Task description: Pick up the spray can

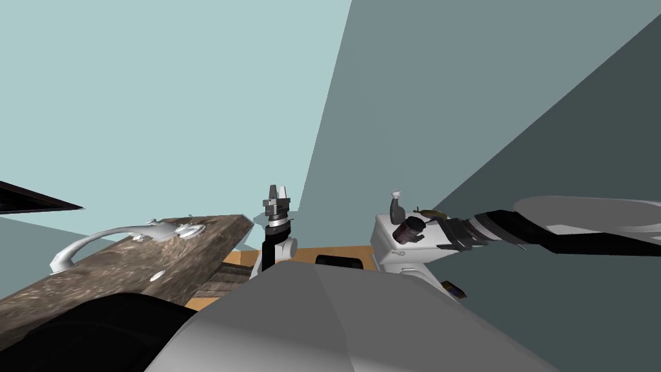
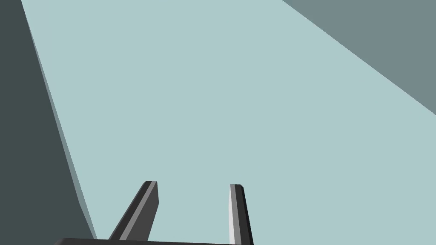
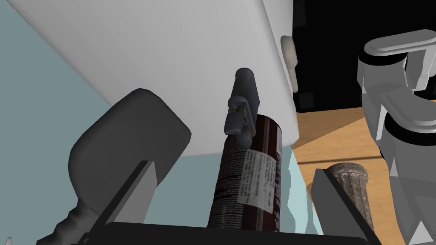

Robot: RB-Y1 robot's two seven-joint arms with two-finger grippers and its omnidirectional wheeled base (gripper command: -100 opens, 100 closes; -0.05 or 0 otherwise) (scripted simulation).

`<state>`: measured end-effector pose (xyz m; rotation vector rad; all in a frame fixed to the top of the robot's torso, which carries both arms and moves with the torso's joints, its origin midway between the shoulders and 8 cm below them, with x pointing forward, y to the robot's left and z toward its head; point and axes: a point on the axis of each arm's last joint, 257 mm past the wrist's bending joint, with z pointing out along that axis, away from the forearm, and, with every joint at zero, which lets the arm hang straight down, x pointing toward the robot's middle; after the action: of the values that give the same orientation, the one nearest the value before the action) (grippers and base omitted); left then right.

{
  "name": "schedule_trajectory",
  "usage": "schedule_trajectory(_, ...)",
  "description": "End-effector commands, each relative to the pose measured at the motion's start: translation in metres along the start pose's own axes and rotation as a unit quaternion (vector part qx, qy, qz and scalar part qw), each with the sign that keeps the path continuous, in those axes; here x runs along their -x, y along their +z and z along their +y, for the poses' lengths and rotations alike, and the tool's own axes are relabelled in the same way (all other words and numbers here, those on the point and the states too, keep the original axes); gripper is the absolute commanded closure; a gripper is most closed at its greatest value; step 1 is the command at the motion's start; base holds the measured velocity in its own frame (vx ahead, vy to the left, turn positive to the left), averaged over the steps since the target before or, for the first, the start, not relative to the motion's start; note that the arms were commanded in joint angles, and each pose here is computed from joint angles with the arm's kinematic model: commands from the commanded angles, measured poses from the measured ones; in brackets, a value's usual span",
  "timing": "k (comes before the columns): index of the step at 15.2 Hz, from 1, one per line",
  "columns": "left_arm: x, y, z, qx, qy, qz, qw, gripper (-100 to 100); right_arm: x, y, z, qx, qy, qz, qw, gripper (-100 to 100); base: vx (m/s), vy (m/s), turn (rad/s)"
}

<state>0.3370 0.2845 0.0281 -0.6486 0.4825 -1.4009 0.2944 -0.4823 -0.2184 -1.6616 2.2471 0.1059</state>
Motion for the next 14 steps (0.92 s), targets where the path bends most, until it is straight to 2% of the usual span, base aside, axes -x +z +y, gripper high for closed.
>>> schedule_trajectory(1, 0.000, 0.000, 0.000, 0.000, 0.000, 0.000, 1.0000, 0, -0.004, -0.009, -0.004, 0.003, -0.014, 0.019, 0.9997, -100, 0.010, 0.106, 0.017)
schedule_trajectory(4, 0.000, 0.000, 0.000, 0.000, 0.000, 0.000, 1.0000, 0, -0.010, -0.027, -0.016, 0.007, -0.043, 0.053, 0.9976, -100, 0.006, 0.126, 0.016)
schedule_trajectory(7, 0.000, 0.000, 0.000, 0.000, 0.000, 0.000, 1.0000, 0, -0.011, -0.036, -0.022, 0.008, -0.055, 0.068, 0.9961, -100, -0.002, 0.106, 0.014)
schedule_trajectory(8, 0.000, 0.000, 0.000, 0.000, 0.000, 0.000, 1.0000, 0, -0.013, -0.048, -0.029, 0.010, -0.073, 0.089, 0.9933, -100, -0.012, 0.134, 0.026)
schedule_trajectory(11, 0.000, 0.000, 0.000, 0.000, 0.000, 0.000, 1.0000, 0, -0.014, -0.057, -0.035, 0.013, -0.086, 0.104, 0.9907, -100, -0.019, 0.141, 0.013)
schedule_trajectory(12, 0.000, 0.000, 0.000, 0.000, 0.000, 0.000, 1.0000, 0, -0.013, -0.052, -0.032, 0.011, -0.079, 0.095, 0.9923, -100, -0.005, 0.086, -0.002)
schedule_trajectory(13, 0.000, 0.000, 0.000, 0.000, 0.000, 0.000, 1.0000, 0, -0.024, -0.044, -0.026, 0.012, -0.074, 0.095, 0.9926, -100, 0.010, 0.035, 0.085)
schedule_trajectory(14, 0.000, 0.000, 0.000, 0.000, 0.000, 0.000, 1.0000, 0, -0.024, -0.044, -0.026, 0.012, -0.074, 0.095, 0.9926, -100, 0.018, 0.013, 0.092)
